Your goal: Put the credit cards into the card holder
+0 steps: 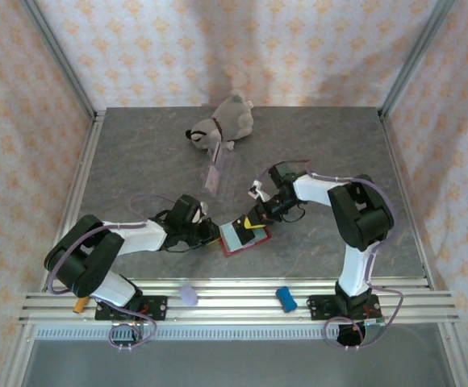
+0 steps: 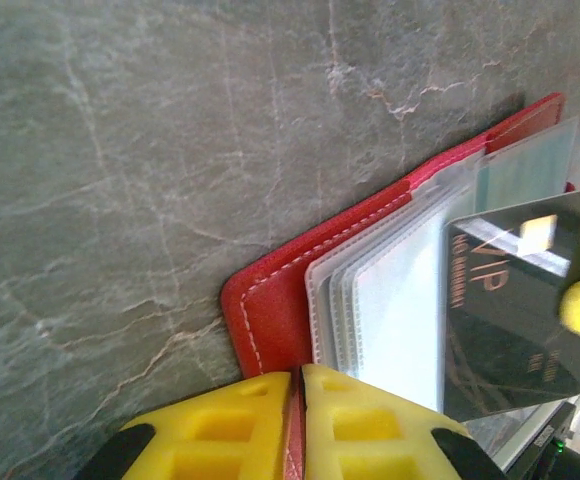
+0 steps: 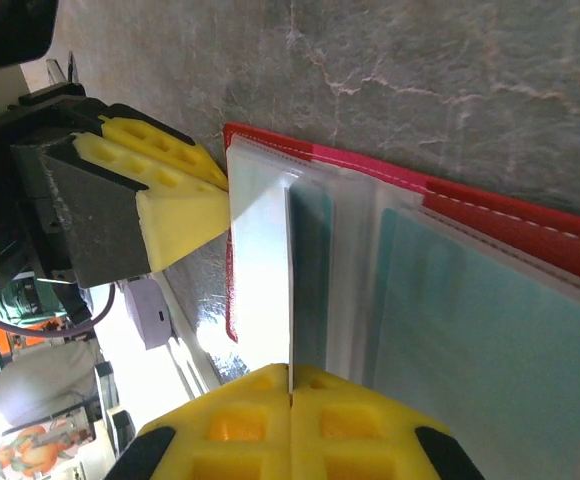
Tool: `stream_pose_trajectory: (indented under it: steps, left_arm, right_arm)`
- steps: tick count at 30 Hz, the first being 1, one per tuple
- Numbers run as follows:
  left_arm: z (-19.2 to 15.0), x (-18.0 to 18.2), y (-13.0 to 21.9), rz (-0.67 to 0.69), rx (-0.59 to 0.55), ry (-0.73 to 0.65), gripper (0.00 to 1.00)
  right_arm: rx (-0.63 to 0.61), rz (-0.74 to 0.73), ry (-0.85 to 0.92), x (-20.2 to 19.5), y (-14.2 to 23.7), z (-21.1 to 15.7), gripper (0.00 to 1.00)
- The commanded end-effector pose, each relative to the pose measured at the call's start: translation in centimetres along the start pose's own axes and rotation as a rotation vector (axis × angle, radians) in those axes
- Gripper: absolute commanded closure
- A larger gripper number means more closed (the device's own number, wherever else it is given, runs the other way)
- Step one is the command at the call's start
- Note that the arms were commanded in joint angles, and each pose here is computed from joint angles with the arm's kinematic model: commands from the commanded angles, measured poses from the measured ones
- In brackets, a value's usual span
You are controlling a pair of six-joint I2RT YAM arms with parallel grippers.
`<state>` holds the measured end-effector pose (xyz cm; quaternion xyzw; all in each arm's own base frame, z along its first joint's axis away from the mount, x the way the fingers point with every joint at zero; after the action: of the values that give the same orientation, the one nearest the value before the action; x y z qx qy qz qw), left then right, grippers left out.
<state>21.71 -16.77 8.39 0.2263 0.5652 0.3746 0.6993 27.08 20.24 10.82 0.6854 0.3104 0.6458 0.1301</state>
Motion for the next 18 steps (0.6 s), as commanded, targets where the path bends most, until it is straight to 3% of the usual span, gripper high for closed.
stream_pose_trajectory:
  steps: [1, 18]
  left_arm:
    - [0.4, 0.7, 0.5, 0.094, -0.003, -0.018, 0.86]
    - [1.0, 0.3, 0.6, 0.078, -0.024, -0.021, 0.85]
  right_arm:
    - [-0.058, 0.009, -0.004, 0.2, 2.1, -0.1, 1.00]
    - [-0.010, 0.031, -0.057, -1.5, 0.3, 0.0, 1.00]
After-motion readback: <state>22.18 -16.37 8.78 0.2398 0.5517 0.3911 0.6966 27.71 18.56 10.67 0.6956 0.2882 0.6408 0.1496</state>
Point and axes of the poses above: each hand's point on the last joint's axis, 136 mm out from that joint toward the fingers, its own y axis back along the fingers, its own x axis along the line the jaws close on, z = x × y, the point moved 9 cm from there along y, back along the fingers, and after that the axes turned 15 degrees about -y, right-handed, at the moved point
